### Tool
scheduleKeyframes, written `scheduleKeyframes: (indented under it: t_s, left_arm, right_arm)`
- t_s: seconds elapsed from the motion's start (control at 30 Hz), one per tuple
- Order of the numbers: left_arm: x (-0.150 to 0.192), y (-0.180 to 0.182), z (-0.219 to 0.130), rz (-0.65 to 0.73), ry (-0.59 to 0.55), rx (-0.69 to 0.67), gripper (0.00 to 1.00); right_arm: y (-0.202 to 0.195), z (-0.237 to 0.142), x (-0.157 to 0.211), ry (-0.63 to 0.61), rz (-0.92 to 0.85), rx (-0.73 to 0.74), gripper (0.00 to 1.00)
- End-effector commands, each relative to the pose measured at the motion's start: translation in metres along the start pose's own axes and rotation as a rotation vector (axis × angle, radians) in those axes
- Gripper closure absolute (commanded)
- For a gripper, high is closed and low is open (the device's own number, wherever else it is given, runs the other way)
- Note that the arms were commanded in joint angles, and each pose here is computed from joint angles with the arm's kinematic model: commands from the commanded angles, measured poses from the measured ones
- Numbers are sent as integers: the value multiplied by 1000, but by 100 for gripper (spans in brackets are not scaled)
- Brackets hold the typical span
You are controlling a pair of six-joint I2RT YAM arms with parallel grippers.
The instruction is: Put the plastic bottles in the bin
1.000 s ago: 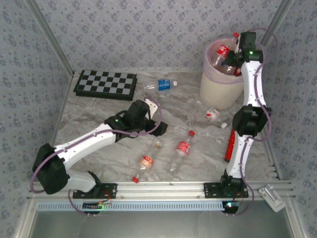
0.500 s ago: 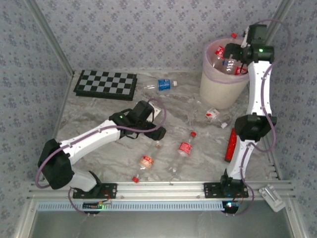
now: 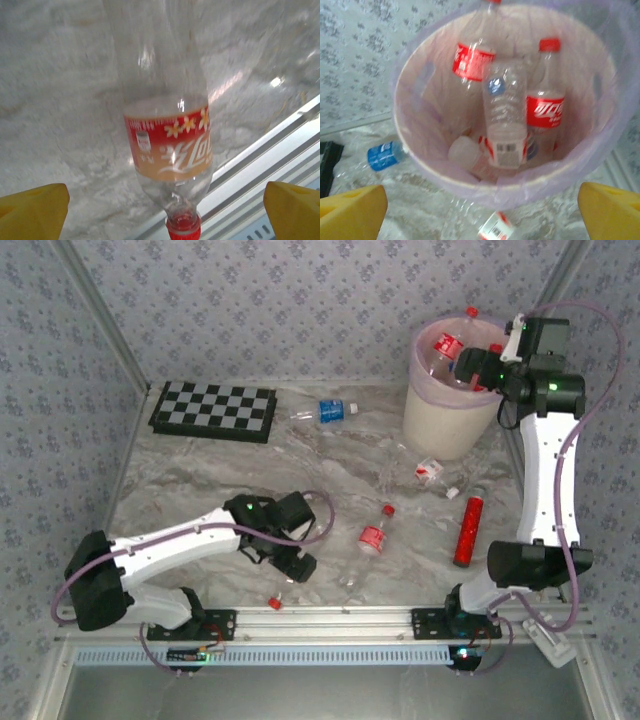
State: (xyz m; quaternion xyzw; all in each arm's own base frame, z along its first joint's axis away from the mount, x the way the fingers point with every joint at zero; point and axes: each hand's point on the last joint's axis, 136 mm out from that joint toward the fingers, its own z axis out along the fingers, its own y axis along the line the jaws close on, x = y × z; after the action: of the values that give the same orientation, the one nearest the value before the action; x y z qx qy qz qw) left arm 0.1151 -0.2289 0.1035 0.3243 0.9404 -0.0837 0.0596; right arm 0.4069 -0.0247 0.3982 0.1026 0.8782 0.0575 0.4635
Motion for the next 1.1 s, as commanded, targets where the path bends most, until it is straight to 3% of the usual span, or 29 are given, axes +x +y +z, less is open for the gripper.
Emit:
scheduleKeyframes:
  t_s: [0.0, 0.3, 0.4, 0.57, 0.67, 0.8, 0.93, 1.0, 1.07]
  left_arm:
    - [24, -1, 13, -55, 73, -8, 0]
    - [29, -4, 54, -16, 123, -9, 1]
    - [29, -4, 60, 3, 134, -14, 9]
    - [24, -3, 66, 20, 141, -37, 34]
    - [15, -2, 59, 26, 117, -56, 40]
    - [-18, 1, 32, 38, -27, -103, 47]
    - [-81, 14, -10, -20, -332, -130, 49]
    - [-124, 13, -33, -86, -531, 0, 52]
    - [-158, 4, -53, -100, -676, 180, 64]
  right_arm:
    - [24, -15, 3, -20, 47, -144, 0]
    - [58, -54, 5, -56, 72, -342, 0]
    - [65, -64, 6, -71, 73, -391, 0]
    - [71, -73, 6, -90, 72, -434, 0]
    - [78, -71, 14, -75, 77, -492, 0]
    - [108, -69, 44, 32, 79, -728, 0]
    - [118, -73, 69, 75, 98, -804, 0]
    - [124, -72, 85, 103, 105, -813, 2]
    - [135, -70, 105, 158, 94, -844, 5]
